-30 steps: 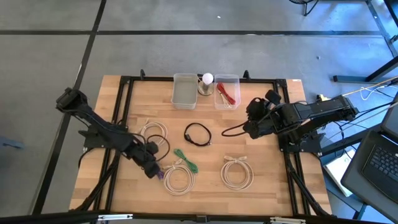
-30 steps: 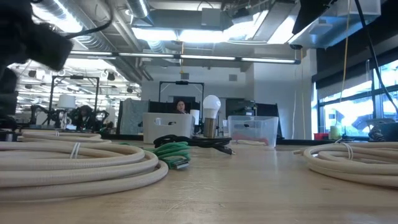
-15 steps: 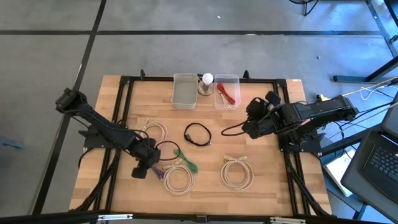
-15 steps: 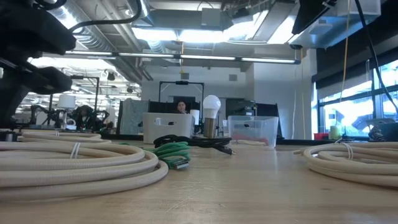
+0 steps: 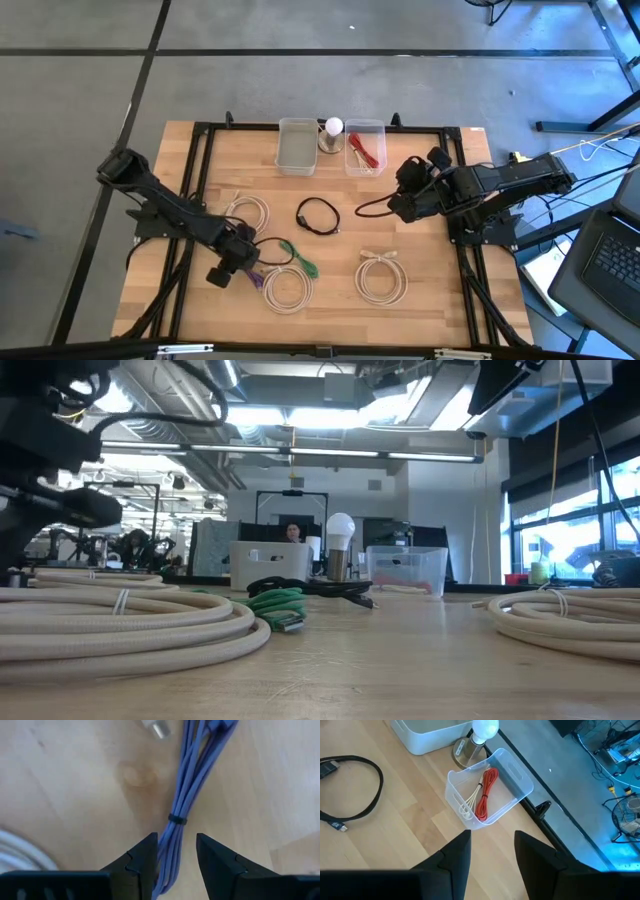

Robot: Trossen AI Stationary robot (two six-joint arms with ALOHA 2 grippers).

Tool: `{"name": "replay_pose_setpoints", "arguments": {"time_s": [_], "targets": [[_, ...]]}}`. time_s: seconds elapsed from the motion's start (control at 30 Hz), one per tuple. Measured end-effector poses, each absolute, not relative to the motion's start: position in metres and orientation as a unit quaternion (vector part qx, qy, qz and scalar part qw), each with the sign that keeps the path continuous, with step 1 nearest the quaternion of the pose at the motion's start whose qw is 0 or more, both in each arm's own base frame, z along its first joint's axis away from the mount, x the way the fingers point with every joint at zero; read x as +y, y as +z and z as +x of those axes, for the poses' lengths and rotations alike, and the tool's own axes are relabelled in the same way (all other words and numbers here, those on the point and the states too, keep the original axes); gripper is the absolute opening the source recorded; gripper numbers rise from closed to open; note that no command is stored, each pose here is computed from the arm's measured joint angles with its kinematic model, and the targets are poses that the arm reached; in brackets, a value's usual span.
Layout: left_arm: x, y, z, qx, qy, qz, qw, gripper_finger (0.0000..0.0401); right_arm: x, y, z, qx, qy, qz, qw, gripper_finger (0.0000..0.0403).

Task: Pick & Place USB Port
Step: Put the violet charger cable into the transparent bin

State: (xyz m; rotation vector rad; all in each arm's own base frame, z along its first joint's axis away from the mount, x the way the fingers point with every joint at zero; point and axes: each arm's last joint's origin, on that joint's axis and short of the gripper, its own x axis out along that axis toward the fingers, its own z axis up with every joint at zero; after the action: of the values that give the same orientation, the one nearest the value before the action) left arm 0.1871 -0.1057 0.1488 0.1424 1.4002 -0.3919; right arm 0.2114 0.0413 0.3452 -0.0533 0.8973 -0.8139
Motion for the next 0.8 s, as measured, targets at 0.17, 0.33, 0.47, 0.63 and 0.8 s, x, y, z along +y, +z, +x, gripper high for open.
{"name": "replay_pose_setpoints", "arguments": {"time_s": [0.17,0.33,0.47,0.63,0.8], "targets": [[-0.110,0.140,0.193,0.639,-0.189,0.058,0.743,0.0128,0.041,0.345,0.211,0.421,-0.382,-0.024,0.822,0.0153],[-0.112,0.130,0.197,0.646,-0.197,0.076,0.733,0.0121,0.041,0.345,0.212,0.418,-0.383,-0.021,0.824,0.0153],[-0.112,0.127,0.198,0.651,-0.173,0.086,0.734,0.0095,0.042,0.346,0.213,0.415,-0.383,-0.019,0.825,0.0153],[-0.110,0.145,0.197,0.662,-0.128,0.066,0.736,0.0018,0.042,0.346,0.213,0.415,-0.382,-0.021,0.825,0.0153],[-0.107,0.193,0.196,0.636,-0.053,0.060,0.767,0.0011,0.042,0.346,0.213,0.413,-0.384,-0.023,0.826,0.0153]]}}
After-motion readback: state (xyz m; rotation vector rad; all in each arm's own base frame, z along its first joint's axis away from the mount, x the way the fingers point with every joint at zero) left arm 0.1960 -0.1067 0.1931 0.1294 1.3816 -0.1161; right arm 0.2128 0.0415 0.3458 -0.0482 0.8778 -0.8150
